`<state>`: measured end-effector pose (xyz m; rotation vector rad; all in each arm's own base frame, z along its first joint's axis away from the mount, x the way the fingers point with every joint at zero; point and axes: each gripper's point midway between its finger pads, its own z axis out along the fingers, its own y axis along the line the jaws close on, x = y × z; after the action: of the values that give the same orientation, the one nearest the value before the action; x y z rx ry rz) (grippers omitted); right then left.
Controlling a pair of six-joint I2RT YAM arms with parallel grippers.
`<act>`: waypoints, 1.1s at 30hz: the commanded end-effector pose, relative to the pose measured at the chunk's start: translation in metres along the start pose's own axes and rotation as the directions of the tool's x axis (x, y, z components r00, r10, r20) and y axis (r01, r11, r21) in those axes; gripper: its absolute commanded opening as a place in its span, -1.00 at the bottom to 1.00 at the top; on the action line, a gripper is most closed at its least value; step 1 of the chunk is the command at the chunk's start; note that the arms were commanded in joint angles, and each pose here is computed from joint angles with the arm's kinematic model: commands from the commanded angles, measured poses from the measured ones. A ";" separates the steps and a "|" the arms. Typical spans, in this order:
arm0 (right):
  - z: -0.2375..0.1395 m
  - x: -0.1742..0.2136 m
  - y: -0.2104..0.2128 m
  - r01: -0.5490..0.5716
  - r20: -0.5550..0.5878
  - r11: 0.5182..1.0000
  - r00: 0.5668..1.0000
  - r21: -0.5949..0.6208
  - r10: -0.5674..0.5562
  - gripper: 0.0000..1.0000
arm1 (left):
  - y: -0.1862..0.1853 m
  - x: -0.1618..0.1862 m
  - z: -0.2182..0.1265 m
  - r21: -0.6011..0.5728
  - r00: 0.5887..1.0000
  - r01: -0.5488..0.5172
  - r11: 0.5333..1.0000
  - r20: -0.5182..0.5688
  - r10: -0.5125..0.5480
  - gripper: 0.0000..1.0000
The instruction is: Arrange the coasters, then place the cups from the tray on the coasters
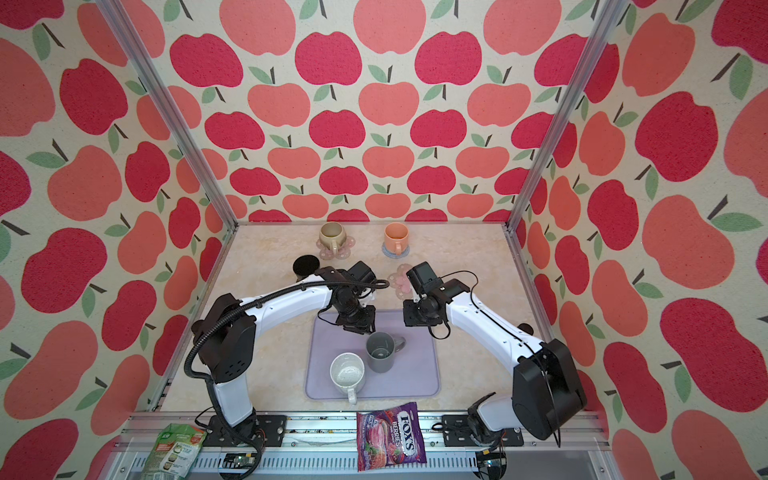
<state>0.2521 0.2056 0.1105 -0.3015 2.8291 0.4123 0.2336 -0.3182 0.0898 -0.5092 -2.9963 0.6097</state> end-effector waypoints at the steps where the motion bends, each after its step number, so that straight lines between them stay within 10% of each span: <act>1: 0.001 -0.004 0.010 0.042 -0.019 0.998 0.999 -0.046 -0.043 -0.11 | 0.003 -0.001 -0.018 -0.019 0.999 0.017 1.000 0.039 -0.016 -0.23; 33: 0.003 0.090 0.003 0.032 -0.170 0.999 0.985 -0.038 -0.038 -0.14 | 0.021 -0.009 -0.046 -0.043 0.993 0.041 0.998 0.111 -0.036 -0.24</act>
<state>0.1841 0.2004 0.0864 -0.4273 2.9245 0.4567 0.2546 -0.2941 0.1186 -0.4426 -3.1074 0.6122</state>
